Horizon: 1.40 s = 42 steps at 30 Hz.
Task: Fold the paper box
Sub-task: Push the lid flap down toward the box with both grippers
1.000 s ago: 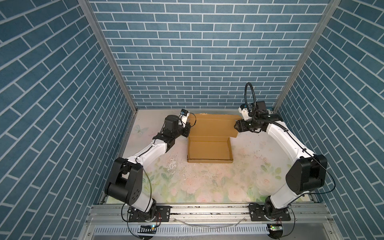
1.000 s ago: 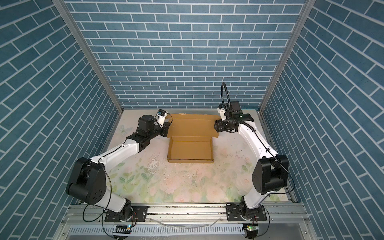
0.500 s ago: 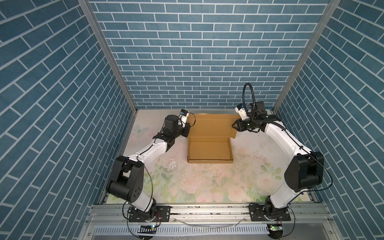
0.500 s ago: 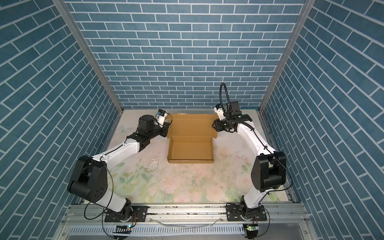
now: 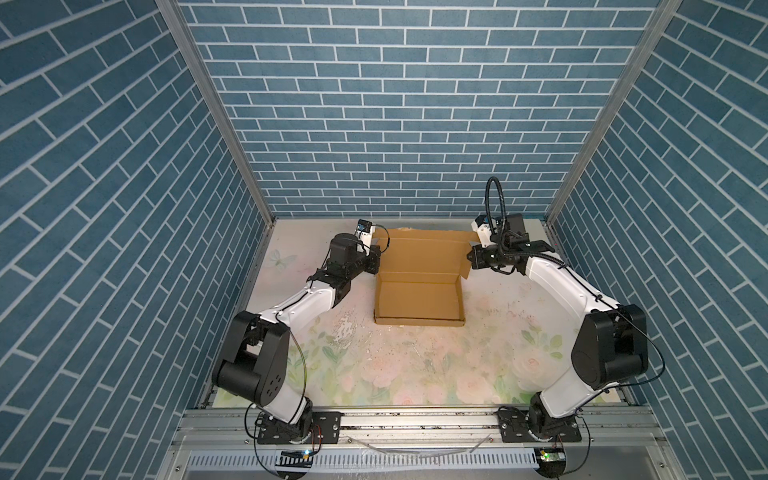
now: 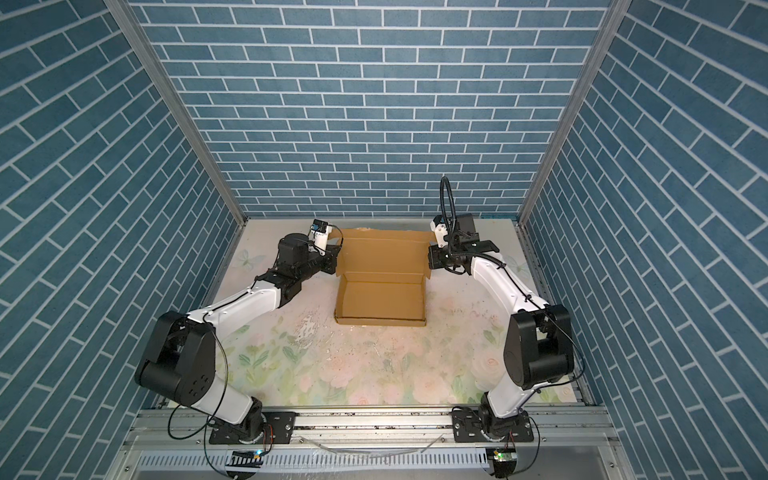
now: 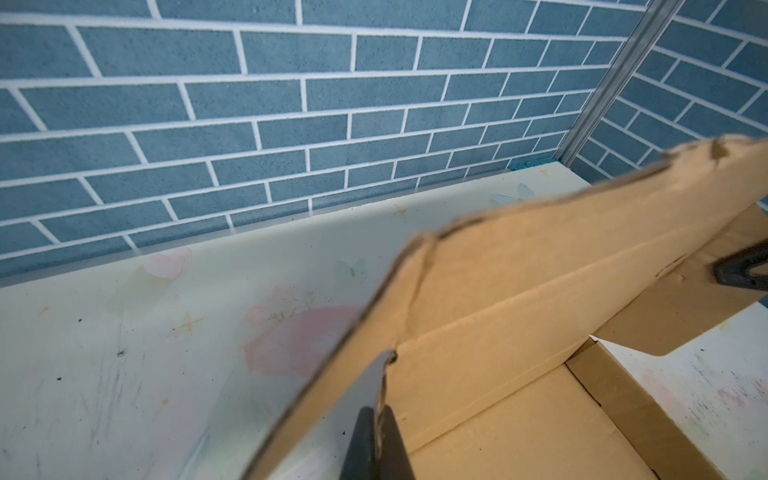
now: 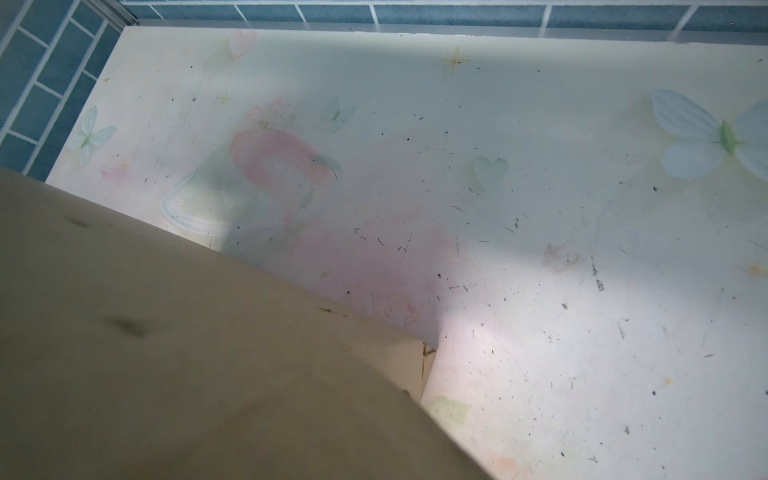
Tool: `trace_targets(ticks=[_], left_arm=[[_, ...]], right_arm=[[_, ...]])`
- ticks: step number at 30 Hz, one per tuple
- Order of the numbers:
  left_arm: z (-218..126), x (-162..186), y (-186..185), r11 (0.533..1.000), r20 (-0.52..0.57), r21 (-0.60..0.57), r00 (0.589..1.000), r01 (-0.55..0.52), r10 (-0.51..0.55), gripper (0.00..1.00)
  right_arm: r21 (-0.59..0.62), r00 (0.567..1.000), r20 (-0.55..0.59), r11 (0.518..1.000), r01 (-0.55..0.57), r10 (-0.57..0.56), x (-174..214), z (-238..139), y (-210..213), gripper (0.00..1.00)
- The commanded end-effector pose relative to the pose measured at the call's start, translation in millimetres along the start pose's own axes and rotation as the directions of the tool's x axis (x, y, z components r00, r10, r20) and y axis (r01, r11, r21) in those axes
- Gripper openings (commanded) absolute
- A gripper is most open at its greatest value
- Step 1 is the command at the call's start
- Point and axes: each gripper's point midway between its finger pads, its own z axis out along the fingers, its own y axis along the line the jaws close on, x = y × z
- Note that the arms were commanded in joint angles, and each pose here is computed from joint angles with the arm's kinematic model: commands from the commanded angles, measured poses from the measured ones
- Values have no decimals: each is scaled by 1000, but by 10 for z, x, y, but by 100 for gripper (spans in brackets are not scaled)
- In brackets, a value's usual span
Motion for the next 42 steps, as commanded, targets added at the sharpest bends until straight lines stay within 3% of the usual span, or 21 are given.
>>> trace_targets(ticks=[1,7,14,28,42], left_arm=[[-63,-127,-116,999,74,10,997,36,-36,0],[-149,-149,-145,996,151,-8,984,92,-90,0],[-261,-66,-327,997,202,23,976,80,-83,0],[-389,290,-356,995,187,32,977,97,-101,0],[-447,565,-405,993,190,42,975,112,-118,0]], right_arm=[[16,996,80,999,-39,37,-95,-115,96,0],[28,986,148,996,-82,77,-43,-147,228,0],[32,976,196,994,-105,97,131,-109,306,0],[11,933,269,968,-252,240,258,-110,473,0],[48,928,270,959,-280,258,699,-43,477,0]])
